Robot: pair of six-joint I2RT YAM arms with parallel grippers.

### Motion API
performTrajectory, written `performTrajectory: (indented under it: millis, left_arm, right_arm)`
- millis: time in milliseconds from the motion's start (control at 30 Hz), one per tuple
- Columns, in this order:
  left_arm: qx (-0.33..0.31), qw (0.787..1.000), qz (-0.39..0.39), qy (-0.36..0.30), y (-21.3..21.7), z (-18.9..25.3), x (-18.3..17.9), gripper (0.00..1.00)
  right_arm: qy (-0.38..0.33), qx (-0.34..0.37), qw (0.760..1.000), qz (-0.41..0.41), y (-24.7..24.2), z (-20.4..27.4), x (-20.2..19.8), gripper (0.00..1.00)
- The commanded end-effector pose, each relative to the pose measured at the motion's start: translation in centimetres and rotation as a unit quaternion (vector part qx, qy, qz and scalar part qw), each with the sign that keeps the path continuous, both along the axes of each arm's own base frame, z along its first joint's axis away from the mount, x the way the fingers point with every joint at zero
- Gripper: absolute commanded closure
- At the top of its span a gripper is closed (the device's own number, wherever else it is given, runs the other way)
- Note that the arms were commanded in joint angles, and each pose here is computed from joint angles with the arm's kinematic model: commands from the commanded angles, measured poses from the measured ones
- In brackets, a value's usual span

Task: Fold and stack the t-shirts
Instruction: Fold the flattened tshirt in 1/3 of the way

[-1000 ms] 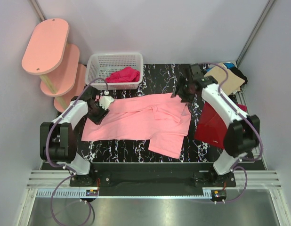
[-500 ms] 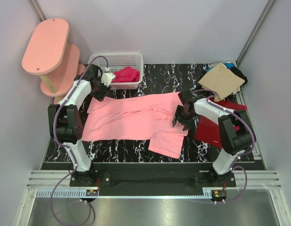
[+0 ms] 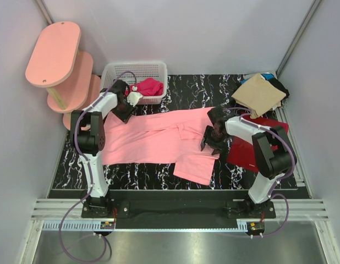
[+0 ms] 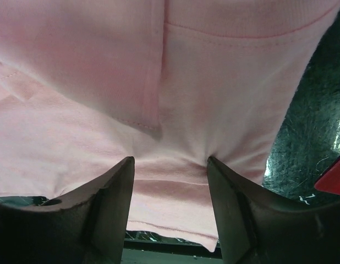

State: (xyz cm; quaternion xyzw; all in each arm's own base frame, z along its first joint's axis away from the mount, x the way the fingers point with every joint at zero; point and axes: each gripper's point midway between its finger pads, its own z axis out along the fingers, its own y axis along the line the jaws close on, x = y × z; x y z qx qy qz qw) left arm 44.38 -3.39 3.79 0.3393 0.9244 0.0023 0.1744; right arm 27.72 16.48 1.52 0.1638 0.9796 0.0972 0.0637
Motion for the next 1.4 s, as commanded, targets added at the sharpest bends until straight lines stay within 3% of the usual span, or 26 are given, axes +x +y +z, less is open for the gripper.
performTrajectory:
  millis: [0,333,500,800,900,1100,1367]
  left_arm:
    - [0.019,1.000,0.010,-0.019,1.1,0.6,1.5,0.55]
    - [0.011,1.000,0.009,-0.018,1.6,0.9,0.3,0.55]
    - [0.005,1.000,0.007,-0.022,1.4,1.5,-0.5,0.55]
    - [-0.011,0.998,0.002,-0.061,1.0,5.0,-0.8,0.56]
    - [-0.024,0.997,0.005,-0.078,0.5,6.2,0.4,0.56]
    - [-0.021,0.998,0.017,-0.061,0.5,4.2,1.7,0.57]
    - [-0.019,0.999,0.020,-0.033,0.5,1.3,2.3,0.59]
  right_arm:
    - [0.027,-0.015,1.000,0.006,-0.7,-0.7,-2.7,0.37]
    - [0.048,-0.043,0.998,0.012,-3.0,0.4,-6.5,0.36]
    - [0.050,-0.051,0.997,0.024,-3.3,1.1,-6.3,0.35]
    - [-0.094,-0.017,0.995,0.027,-0.1,11.6,2.9,0.31]
    - [-0.120,-0.044,0.992,0.016,-0.1,12.2,6.1,0.30]
    - [-0.093,-0.064,0.993,-0.019,0.1,7.0,10.5,0.31]
    - [-0.069,-0.073,0.994,-0.047,-0.7,3.3,12.4,0.32]
